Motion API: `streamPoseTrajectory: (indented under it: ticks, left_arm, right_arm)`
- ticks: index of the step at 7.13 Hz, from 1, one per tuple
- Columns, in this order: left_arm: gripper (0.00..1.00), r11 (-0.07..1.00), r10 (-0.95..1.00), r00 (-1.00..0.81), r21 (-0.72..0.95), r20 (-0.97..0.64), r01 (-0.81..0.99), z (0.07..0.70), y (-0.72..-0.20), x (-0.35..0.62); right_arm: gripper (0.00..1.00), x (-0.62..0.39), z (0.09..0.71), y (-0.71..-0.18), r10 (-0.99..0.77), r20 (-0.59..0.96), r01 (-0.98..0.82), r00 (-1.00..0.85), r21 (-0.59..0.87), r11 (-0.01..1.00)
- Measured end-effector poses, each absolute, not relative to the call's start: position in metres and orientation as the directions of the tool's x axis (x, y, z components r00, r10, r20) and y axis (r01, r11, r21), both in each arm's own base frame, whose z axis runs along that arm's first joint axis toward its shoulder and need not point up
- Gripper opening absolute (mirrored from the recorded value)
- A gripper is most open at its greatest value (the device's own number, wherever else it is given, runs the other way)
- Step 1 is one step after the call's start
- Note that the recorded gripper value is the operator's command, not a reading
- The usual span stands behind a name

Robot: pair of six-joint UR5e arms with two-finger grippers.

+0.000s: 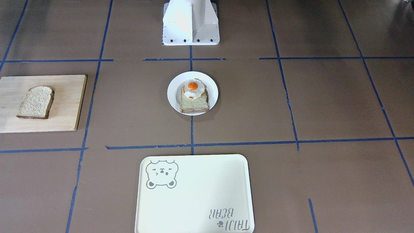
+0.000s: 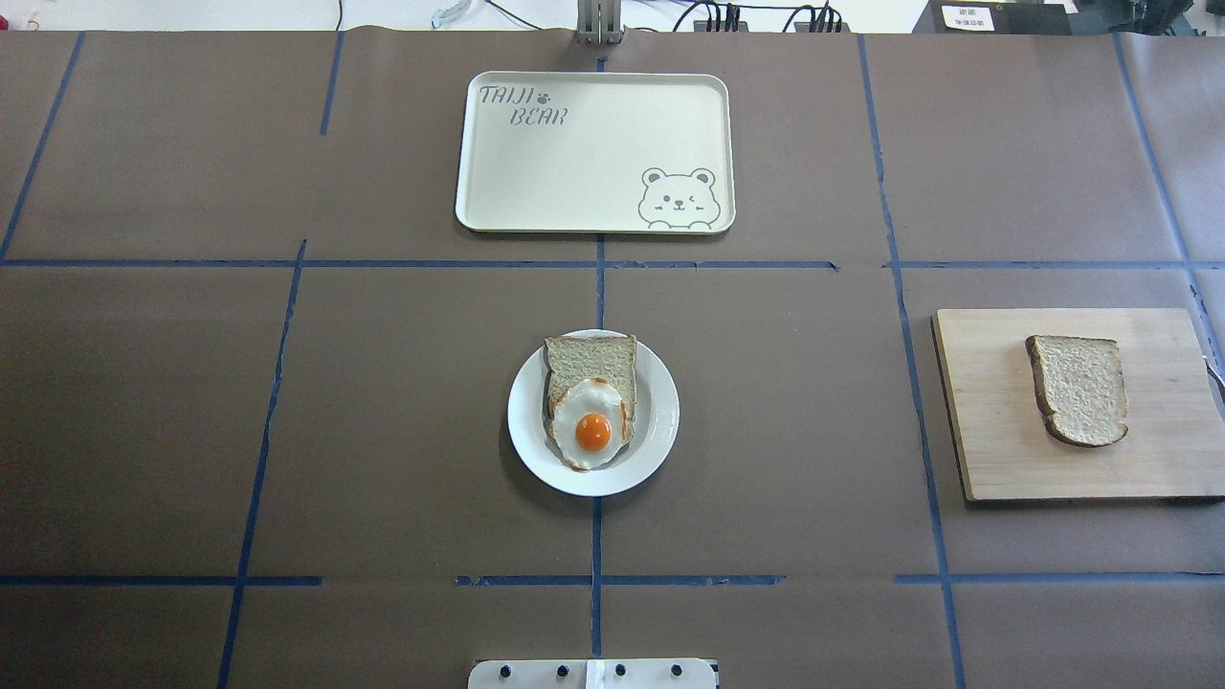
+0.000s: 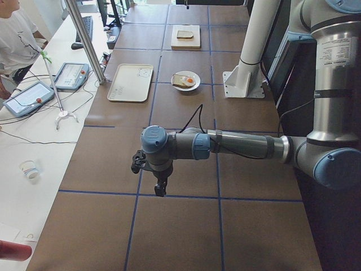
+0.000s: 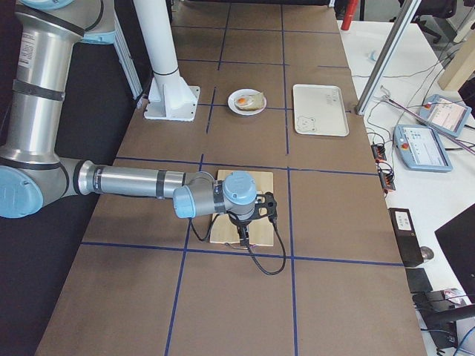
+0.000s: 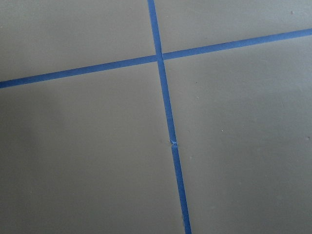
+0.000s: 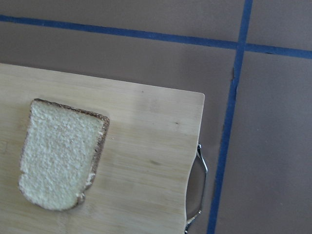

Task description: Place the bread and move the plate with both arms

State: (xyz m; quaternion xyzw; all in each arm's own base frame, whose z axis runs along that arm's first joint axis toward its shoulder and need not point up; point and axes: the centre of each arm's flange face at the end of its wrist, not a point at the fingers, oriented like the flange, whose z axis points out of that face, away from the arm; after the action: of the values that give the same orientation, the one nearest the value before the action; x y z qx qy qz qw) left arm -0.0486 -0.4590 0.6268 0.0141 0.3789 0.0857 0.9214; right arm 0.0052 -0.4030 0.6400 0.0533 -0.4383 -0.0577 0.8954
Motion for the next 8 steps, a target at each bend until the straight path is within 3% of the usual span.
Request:
streamPoseTrajectory:
  ticks: [4, 6, 8]
  left_arm:
    - [1.0, 0.985, 0.17, 0.697, 0.092, -0.696, -0.148, 0.626, -0.459, -0.048]
    - [1.0, 0.985, 0.169, 0.697, 0.092, -0.696, -0.147, 0.626, -0.459, -0.048]
    - [1.0, 0.985, 0.169, 0.698, 0.091, -0.696, -0.147, 0.626, -0.459, -0.048]
  right_arm:
    - [0.98, -0.107, 0.625, -0.399, -0.023, 0.835, -0.13, 0.55, 0.113, 0.985]
    - [0.86, -0.156, 0.62, -0.396, 0.007, 0.844, -0.17, 0.536, 0.1, 0.98]
    - [0.84, -0.165, 0.625, -0.396, 0.017, 0.844, -0.173, 0.536, 0.09, 0.981]
